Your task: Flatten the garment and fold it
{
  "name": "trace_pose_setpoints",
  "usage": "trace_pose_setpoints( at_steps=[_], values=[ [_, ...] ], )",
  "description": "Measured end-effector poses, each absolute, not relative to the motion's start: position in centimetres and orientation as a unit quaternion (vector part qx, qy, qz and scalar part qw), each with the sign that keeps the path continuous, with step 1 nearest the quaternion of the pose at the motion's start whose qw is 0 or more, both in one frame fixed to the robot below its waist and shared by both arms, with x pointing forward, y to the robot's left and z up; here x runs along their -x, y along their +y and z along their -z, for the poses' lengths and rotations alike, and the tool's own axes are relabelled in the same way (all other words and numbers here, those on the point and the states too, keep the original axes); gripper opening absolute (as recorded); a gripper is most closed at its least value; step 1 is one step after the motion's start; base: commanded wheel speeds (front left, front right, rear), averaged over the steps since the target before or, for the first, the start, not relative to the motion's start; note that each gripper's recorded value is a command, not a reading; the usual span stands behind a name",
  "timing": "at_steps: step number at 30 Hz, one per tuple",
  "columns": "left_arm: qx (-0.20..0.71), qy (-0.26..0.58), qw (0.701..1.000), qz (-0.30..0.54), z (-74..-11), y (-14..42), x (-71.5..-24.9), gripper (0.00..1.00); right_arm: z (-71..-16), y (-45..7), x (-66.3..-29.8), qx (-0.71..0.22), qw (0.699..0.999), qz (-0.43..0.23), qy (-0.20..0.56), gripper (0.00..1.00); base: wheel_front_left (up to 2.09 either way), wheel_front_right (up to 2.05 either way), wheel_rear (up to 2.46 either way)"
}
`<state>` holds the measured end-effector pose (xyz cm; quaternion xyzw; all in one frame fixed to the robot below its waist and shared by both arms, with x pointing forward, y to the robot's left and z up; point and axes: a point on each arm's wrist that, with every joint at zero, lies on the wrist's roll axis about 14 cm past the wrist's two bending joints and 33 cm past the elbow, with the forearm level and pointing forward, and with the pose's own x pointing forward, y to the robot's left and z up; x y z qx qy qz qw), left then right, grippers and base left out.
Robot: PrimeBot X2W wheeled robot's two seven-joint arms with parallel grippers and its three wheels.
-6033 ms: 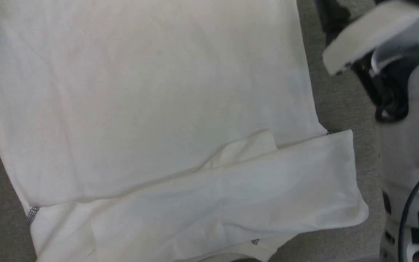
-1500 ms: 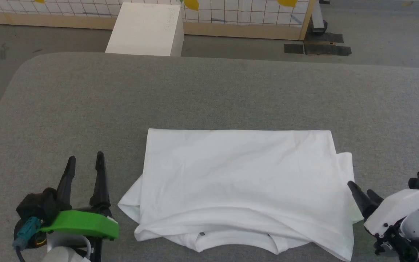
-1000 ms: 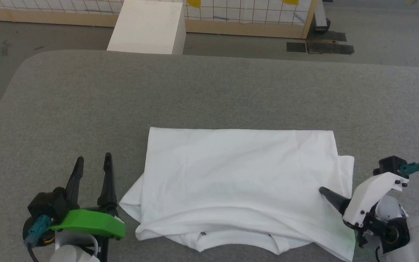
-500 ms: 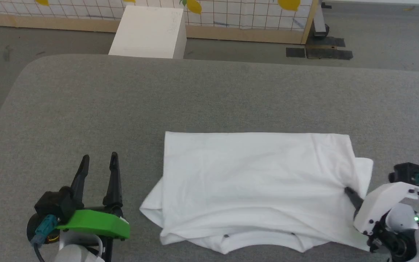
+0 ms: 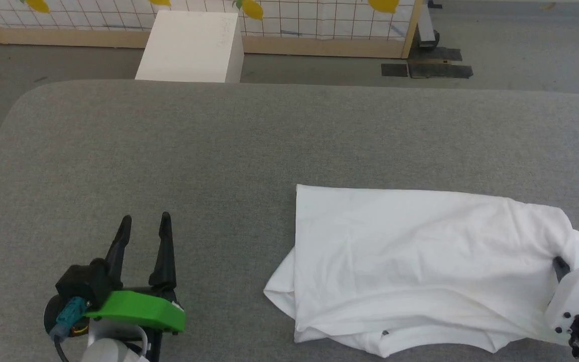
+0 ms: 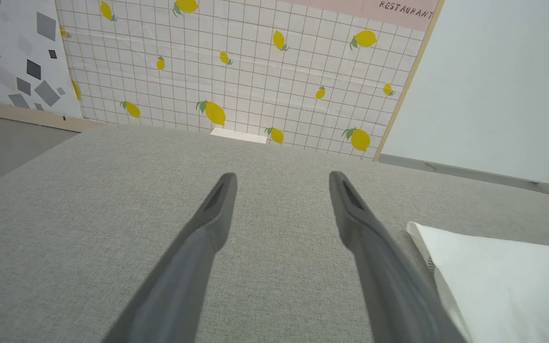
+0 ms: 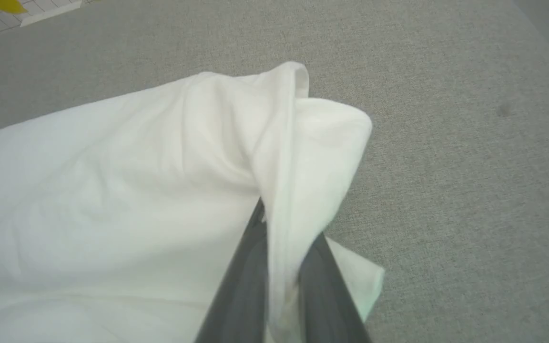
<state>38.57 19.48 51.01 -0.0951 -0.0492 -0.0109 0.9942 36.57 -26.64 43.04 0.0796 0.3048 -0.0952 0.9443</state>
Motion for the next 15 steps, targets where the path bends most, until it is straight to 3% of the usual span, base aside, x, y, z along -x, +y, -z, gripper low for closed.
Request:
trace_pose_setpoints(
  at_steps=[9,12,13,15],
  values=[
    [0.096,-0.046,0.994,0.013,-50.8,19.3,-38.4,1.00,-49.6,-15.7,-38.1,0.006,0.963,-0.077,0.260,0.00,0.00,0.00,0.00],
    [0.097,-0.043,0.994,0.013,-50.6,19.4,-38.3,1.00,-50.0,-11.3,-37.8,0.041,0.951,-0.150,0.267,0.00,0.00,0.00,0.00],
    [0.099,-0.040,0.994,0.013,-50.4,19.2,-38.3,1.00,-49.8,-7.6,-37.8,0.079,0.933,-0.214,0.277,0.00,0.00,0.00,0.00],
    [0.101,-0.038,0.994,0.011,-50.3,19.2,-38.2,1.00,-49.2,-5.0,-37.8,0.096,0.918,-0.257,0.288,0.00,0.00,0.00,0.00]
  ],
)
